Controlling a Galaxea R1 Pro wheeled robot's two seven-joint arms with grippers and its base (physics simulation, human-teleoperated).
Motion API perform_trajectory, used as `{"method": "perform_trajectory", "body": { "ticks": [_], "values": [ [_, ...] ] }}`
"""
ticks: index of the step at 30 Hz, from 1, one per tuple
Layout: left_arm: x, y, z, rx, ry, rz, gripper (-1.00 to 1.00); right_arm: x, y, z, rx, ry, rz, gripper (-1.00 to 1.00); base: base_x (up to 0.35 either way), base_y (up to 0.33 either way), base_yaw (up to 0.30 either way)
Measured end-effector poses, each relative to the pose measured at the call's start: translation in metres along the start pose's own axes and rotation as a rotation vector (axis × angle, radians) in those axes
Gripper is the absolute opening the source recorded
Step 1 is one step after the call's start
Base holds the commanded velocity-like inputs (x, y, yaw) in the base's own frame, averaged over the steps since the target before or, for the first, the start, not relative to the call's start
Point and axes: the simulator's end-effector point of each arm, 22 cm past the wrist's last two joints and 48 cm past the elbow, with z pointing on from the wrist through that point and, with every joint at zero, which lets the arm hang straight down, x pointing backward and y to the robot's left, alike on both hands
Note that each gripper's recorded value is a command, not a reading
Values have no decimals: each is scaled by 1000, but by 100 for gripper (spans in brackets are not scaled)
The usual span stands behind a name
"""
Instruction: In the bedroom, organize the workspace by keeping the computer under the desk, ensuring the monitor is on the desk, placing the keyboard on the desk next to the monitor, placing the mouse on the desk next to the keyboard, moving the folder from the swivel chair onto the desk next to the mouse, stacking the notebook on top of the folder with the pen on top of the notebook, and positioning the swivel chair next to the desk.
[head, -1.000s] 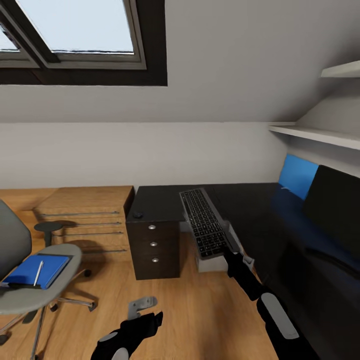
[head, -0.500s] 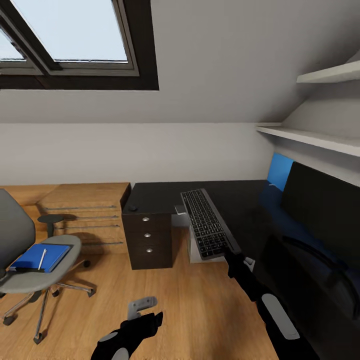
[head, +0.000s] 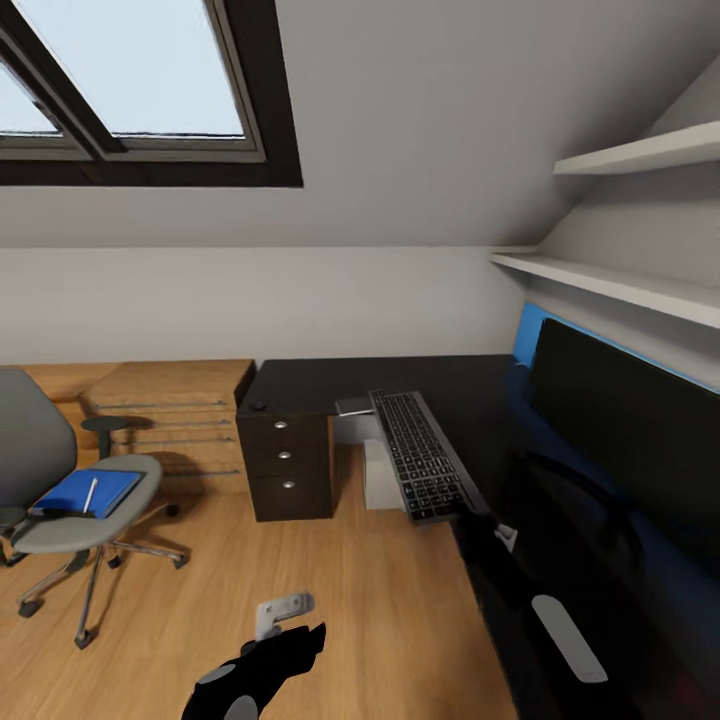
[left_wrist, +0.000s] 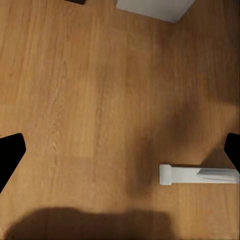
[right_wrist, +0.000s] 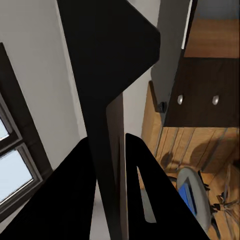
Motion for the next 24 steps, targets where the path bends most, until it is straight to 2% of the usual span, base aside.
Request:
{"method": "perform_trajectory", "body": {
  "ticks": [5, 8, 11, 16, 24],
  "values": [
    [-2, -1, -5, 0, 0, 0, 100, -9, -27, -9, 92, -26, 29, -100, -294, -213, 0],
    [-3, -2, -7, 0, 0, 0, 100, -9, -27, -11, 101, -27, 37, -100, -286, -227, 0],
    [-3, -2, -10, -1, 1, 0, 100, -8, -37, -14, 155, -26, 35, -100, -285, -231, 0],
    [-4, -4, -13, 1, 0, -2, 100, -8, -36, -15, 164, -27, 40, -100, -257, -203, 0],
    [-5, -3, -13, 2, -1, -4, 100, -12, -40, -18, 174, -39, 49, -100, -31, -23, 0]
  ]
}}
